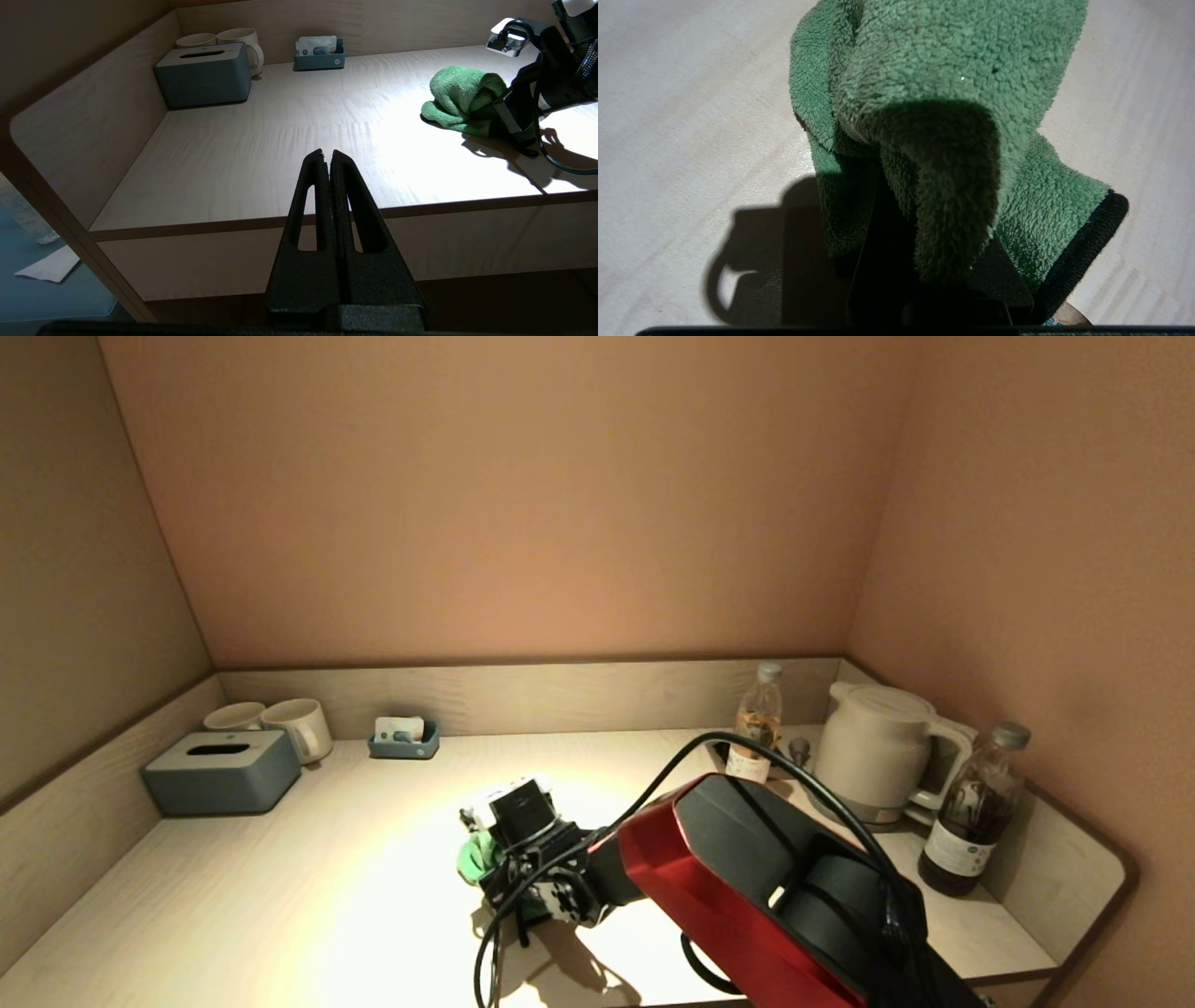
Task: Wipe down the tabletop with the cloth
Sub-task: Sweep the stains on the table
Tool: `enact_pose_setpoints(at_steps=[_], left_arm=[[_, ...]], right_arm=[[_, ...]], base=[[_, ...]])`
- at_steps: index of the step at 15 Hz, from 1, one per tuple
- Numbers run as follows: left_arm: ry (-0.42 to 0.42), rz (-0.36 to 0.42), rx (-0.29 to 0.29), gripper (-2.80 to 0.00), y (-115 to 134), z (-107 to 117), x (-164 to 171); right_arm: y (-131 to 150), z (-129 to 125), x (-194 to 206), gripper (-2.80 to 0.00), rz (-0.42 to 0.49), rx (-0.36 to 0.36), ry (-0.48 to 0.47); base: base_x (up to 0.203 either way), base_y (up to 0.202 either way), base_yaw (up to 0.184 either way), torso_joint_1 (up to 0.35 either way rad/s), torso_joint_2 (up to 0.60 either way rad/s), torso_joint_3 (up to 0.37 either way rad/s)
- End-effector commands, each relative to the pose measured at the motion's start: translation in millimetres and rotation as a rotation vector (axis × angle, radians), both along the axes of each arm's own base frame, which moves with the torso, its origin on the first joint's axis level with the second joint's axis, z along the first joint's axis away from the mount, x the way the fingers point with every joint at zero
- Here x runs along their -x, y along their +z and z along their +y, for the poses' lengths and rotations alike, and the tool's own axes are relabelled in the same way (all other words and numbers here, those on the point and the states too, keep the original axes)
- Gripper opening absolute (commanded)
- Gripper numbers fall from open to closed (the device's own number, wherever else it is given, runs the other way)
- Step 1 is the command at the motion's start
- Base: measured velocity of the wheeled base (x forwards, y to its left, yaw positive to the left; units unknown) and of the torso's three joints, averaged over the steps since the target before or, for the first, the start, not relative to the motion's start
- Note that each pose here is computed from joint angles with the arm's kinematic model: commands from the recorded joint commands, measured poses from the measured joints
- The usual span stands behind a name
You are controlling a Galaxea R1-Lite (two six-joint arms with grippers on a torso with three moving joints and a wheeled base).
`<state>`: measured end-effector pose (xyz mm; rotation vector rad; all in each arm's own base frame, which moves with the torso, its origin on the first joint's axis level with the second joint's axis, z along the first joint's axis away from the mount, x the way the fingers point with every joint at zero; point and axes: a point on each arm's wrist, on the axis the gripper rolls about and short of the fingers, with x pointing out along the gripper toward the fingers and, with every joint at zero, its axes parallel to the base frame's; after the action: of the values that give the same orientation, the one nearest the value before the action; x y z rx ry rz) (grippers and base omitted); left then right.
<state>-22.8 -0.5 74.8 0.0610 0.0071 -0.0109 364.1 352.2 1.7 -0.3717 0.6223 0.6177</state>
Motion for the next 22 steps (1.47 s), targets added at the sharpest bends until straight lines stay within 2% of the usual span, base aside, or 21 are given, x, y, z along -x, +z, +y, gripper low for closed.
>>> enact_pose_setpoints(at_steps=[1,5,7,10,14,16,18,22], left_arm=[[0.0,0.0,-0.002,-2.8,0,0,0],[0.0,0.0,0.0,-2.8,0,0,0],[0.0,0.0,0.0,-2.8,0,0,0],[0.0,0.0,0.0,-2.8,0,0,0],[0.0,0.0,0.0,-2.8,0,0,0],[0.0,-0.001,0.0,-2.8,0,0,0],[0.0,0.0,0.0,-2.8,0,0,0],[0.0,-0.001,0.0,-2.8,0,0,0]], right_arm=[[-1,5,5,-2.8,0.002,0.003,0.012],[1,10,57,-2.8,0.056,0.057,0.095],[9,7,65,-2.8,0.044,0.043,0.104],[3,-28,80,-2.8,0.064,0.071,0.084],[-3,-103,29,-2.8,0.021,0.05,-0.098],[-11,-121,11,-2.8,0.01,0.055,-0.144],[-17,-129,-15,-2.8,-0.016,0.047,-0.186],[-29,-124,-45,-2.8,-0.04,0.051,-0.206]], base=[[0.0,0.0,0.0,0.0,0.0,0.0],[0.0,0.0,0.0,0.0,0.0,0.0],[0.0,0.0,0.0,0.0,0.0,0.0],[0.0,0.0,0.0,0.0,0.0,0.0],[0.0,0.0,0.0,0.0,0.0,0.0],[0.0,0.0,0.0,0.0,0.0,0.0],[0.0,0.0,0.0,0.0,0.0,0.0],[0.0,0.0,0.0,0.0,0.0,0.0]])
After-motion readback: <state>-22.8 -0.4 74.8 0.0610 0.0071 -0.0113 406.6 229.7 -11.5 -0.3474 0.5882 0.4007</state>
